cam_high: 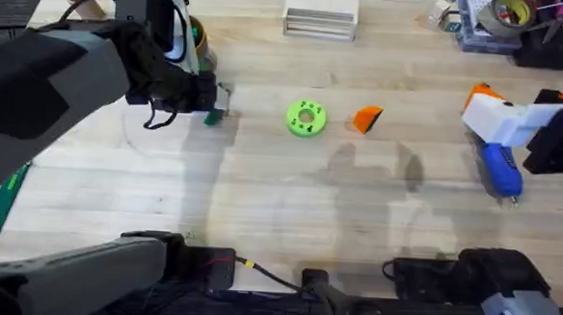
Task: Pick up the gripper from the table and insert it into the empty holder that is missing its gripper. Then pick up a screw, insert it into the mounting hole, and use the screwdriver to tighten it. Finally, clean up the table by picking up the vegetable and placing it into the bucket.
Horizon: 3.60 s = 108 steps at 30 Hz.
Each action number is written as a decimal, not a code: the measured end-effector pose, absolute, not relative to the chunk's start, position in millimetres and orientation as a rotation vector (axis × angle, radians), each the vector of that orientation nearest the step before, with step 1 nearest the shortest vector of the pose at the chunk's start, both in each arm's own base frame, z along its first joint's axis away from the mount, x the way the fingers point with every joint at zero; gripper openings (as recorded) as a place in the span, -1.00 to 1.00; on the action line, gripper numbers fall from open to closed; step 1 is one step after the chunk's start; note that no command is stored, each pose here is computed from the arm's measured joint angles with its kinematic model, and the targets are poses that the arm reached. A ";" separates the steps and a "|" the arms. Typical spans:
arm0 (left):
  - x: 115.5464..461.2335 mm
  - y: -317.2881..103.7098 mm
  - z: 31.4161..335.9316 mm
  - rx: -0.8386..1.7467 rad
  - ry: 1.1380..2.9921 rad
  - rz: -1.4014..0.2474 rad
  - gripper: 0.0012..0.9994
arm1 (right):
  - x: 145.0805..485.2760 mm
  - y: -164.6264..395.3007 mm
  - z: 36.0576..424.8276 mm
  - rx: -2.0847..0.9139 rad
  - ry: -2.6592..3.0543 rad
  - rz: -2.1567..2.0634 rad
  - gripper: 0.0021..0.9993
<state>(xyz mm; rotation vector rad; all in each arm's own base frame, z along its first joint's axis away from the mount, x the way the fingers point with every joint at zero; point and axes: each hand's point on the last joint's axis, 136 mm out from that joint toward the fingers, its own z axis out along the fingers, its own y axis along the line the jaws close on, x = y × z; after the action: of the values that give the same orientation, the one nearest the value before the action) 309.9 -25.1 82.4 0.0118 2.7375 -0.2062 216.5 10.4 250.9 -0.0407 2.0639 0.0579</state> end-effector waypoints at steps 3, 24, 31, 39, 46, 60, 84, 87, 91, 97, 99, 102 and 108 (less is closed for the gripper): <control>309.4 -27.0 85.0 0.023 2.730 -0.219 -0.97 | 216.5 10.4 250.9 -0.041 2.064 0.057 0.98; 241.8 -68.5 229.9 0.404 2.223 -0.226 -0.91 | 215.9 10.4 249.7 -0.043 2.069 0.056 0.98; 226.7 -66.3 254.1 0.387 2.118 -0.224 0.95 | 211.0 10.4 241.2 -0.043 2.109 0.057 0.98; 226.0 -66.2 254.9 0.386 2.115 -0.223 0.99 | 193.7 10.2 216.1 -0.041 2.233 0.060 0.99; 225.9 -66.2 254.7 0.386 2.116 -0.224 0.99 | 164.1 10.1 184.4 -0.037 2.410 0.065 0.98; 225.8 -66.2 254.6 0.386 2.116 -0.224 0.99 | 146.8 10.1 170.5 -0.035 2.500 0.068 0.98; 206.4 -63.3 290.9 0.368 1.795 -0.198 0.99 | 146.8 10.1 170.5 -0.035 2.500 0.068 0.98; 203.4 -63.2 284.2 0.365 1.723 -0.194 0.99 | 146.8 10.0 170.4 -0.035 2.501 0.067 0.98; 203.0 -63.7 276.1 0.361 1.634 -0.189 0.99 | 146.8 10.1 170.5 -0.035 2.500 0.068 0.98; 204.7 -69.1 257.1 0.377 1.528 -0.204 0.99 | 146.8 10.1 170.5 -0.035 2.500 0.068 0.98; 205.8 -71.5 251.5 0.386 1.498 -0.212 0.99 | 146.8 10.1 170.4 -0.035 2.501 0.068 0.98; 210.1 -74.3 244.6 0.394 1.477 -0.219 0.99 | 146.8 10.0 170.5 -0.035 2.500 0.067 0.98; 213.6 -82.1 236.3 0.419 1.451 -0.244 0.99 | 146.8 10.1 170.5 -0.035 2.500 0.068 0.99</control>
<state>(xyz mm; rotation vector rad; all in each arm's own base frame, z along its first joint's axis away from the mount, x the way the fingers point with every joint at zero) 213.6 -82.1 236.3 0.4187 1.4507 -0.2442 146.8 10.1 170.5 -0.0353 2.5004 0.0677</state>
